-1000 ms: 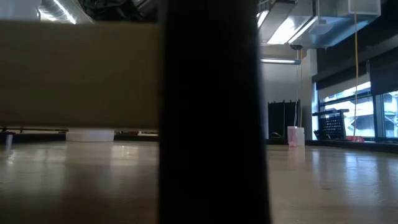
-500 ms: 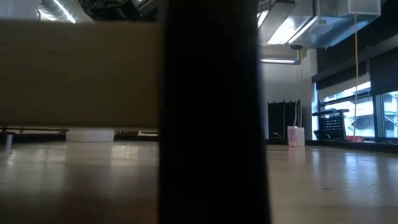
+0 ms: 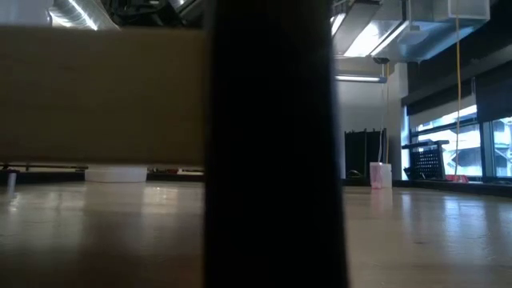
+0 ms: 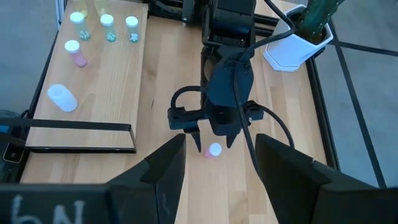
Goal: Pick and place medicine bottles onto shelf by color
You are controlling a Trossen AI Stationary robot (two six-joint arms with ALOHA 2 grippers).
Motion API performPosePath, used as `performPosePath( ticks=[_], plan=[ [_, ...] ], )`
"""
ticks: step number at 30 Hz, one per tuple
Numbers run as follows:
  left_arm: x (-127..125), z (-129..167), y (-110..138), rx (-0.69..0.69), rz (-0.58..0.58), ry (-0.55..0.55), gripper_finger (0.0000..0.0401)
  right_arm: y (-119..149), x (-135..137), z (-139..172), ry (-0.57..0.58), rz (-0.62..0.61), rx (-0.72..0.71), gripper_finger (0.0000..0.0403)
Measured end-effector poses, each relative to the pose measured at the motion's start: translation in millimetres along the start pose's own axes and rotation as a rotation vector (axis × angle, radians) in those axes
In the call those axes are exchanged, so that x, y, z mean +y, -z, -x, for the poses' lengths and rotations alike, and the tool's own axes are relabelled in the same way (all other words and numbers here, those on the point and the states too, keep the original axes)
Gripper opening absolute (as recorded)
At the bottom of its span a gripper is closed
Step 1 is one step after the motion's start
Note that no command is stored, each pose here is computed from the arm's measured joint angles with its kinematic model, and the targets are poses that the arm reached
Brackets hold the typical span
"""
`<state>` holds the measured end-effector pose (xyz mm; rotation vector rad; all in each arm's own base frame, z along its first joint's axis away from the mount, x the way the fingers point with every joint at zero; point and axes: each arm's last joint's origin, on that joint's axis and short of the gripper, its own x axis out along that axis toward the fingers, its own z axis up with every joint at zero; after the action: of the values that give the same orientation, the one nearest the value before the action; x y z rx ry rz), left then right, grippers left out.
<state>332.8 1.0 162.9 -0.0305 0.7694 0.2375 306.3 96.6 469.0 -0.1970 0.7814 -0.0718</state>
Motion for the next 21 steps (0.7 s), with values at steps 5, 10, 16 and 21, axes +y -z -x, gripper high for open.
performPosePath(
  ticks=[5,10,16,21],
  plan=[
    [0.1,0.0,0.0,-0.001,0.0,-0.005,0.0297,-0.6,0.2,0.0,-0.001,-0.002,-0.006,0.0195],
    [3.1,-0.6,-0.2,0.0,0.005,-0.017,0.0297,-0.6,0.1,0.0,-0.001,-0.001,-0.006,0.0195],
    [7.7,-1.4,-0.7,0.002,0.015,-0.027,0.0297,-0.6,0.2,0.0,-0.001,-0.002,-0.006,0.0195],
    [7.9,-1.5,-0.6,0.003,0.016,-0.021,0.0297,-0.6,0.2,0.0,-0.001,-0.001,-0.006,0.0195]
  ],
)
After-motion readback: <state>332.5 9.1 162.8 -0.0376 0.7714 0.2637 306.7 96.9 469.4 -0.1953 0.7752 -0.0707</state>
